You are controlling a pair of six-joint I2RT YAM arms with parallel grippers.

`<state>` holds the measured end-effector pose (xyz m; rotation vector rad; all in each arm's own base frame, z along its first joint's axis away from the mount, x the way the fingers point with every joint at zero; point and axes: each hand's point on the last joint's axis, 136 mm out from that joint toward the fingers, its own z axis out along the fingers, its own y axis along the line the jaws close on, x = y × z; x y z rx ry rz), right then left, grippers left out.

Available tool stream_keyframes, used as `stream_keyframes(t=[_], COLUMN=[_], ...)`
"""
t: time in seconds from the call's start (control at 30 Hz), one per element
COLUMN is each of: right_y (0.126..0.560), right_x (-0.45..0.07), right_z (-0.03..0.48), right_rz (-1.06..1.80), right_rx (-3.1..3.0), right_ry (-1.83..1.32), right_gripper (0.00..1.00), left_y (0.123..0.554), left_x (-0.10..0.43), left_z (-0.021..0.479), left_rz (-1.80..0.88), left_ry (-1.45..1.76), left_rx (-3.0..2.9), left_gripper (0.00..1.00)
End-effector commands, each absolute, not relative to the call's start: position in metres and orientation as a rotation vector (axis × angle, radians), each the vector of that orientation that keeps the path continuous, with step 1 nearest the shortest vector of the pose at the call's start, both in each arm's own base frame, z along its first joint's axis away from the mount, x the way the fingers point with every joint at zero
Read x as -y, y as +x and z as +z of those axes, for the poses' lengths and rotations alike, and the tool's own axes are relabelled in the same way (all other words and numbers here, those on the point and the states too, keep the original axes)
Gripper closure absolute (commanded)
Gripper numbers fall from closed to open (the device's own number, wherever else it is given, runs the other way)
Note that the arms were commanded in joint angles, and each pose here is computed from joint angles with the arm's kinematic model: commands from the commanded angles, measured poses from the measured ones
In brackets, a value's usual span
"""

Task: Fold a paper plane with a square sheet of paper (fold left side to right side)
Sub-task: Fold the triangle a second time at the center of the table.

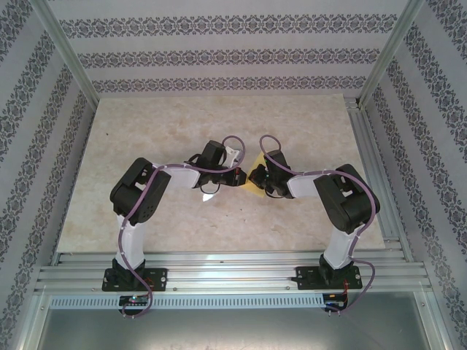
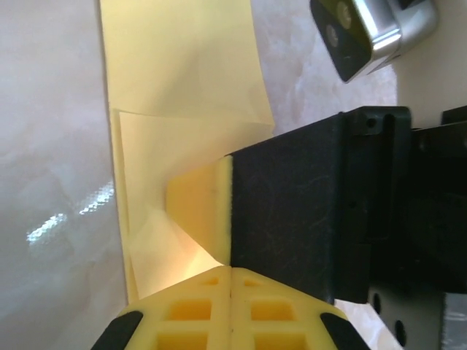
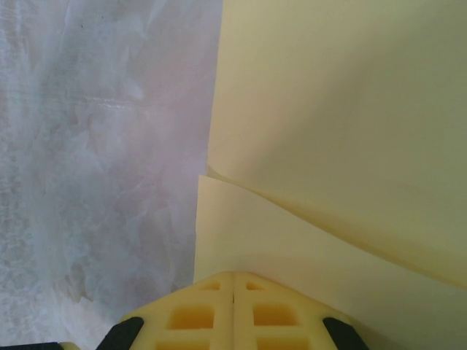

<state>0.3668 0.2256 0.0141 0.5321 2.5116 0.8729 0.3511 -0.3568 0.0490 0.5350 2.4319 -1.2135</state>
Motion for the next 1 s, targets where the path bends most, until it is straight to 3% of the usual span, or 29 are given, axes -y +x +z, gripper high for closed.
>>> stream_keyframes(t=[0.0, 0.47, 0.7, 0.97], right_y=[0.346, 0.353, 0.365, 0.349], right_x=[-0.22, -0.22, -0.216, -0.213], right_z=[-0.012, 0.004, 0.048, 0.063], right_rz=[0.773, 0.801, 0.881, 0.862], right_rx=[-2.627, -2.58, -2.484, -2.571], right_ry=[0.531, 0.523, 0.47, 0.432], right_gripper=[1.0, 1.0, 0.92, 1.0], left_y=[0.34, 0.325, 0.311, 0.314], left_x=[0.353, 0.324, 0.31, 0.311], left_z=[0.009, -0.024, -0.038, -0.036], left_rz=[-1.124, -0.936, -0.888, -0.869], left_ry=[0.545, 0.505, 0.491, 0.5], left_rx=[-2.553, -2.693, -2.739, -2.735], left_gripper=[1.0, 1.0, 1.0, 1.0])
